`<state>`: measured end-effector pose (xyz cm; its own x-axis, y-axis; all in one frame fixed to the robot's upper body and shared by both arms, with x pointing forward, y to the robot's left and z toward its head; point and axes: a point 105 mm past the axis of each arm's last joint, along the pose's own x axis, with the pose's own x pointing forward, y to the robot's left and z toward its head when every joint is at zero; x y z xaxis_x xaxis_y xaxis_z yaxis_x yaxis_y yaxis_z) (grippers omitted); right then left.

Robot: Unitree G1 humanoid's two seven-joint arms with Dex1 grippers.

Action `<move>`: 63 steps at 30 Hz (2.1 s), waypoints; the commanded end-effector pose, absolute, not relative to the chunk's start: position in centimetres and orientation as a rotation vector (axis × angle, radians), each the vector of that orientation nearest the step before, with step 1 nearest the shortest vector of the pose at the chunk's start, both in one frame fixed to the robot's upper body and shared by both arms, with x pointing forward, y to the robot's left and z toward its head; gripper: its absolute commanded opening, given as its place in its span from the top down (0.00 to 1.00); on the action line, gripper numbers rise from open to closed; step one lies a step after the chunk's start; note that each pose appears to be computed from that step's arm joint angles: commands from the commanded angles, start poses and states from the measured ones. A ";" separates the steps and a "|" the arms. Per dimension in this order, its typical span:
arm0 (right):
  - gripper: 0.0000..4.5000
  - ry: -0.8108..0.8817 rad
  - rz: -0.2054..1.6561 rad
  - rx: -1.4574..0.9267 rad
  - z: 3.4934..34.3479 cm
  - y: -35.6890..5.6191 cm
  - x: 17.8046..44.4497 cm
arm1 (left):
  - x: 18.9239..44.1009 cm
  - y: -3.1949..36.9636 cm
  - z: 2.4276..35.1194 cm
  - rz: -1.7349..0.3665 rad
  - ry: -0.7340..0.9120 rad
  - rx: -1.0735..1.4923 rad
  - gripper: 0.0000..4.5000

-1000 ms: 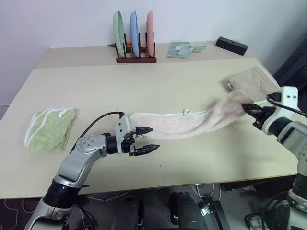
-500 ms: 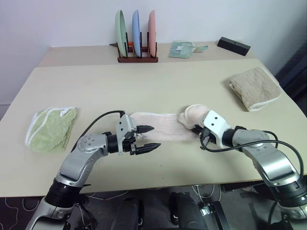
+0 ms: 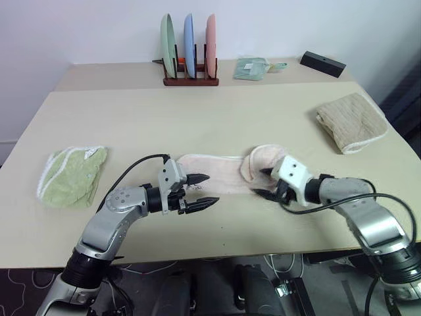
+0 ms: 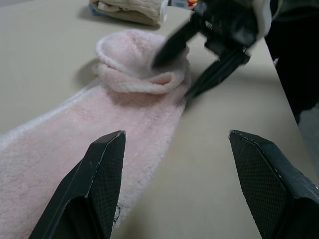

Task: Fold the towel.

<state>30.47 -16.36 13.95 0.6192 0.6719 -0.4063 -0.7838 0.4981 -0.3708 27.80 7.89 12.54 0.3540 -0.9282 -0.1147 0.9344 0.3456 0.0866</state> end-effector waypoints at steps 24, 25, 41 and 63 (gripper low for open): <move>0.71 0.239 0.745 -0.421 8.6 -17.5 35.2 | 24.8 9.8 12.2 -0.836 0.212 -0.279 0.00; 0.60 0.230 0.745 -0.406 8.7 -17.4 35.2 | 24.9 9.9 12.2 -0.825 0.216 -0.276 0.00; 0.18 -0.118 0.858 -0.411 20.3 -15.8 33.0 | 27.0 11.5 10.0 -0.440 0.392 -0.864 0.00; 0.17 0.028 0.937 -0.437 16.0 -15.8 30.4 | 30.0 13.7 10.7 -0.330 0.305 -0.852 0.98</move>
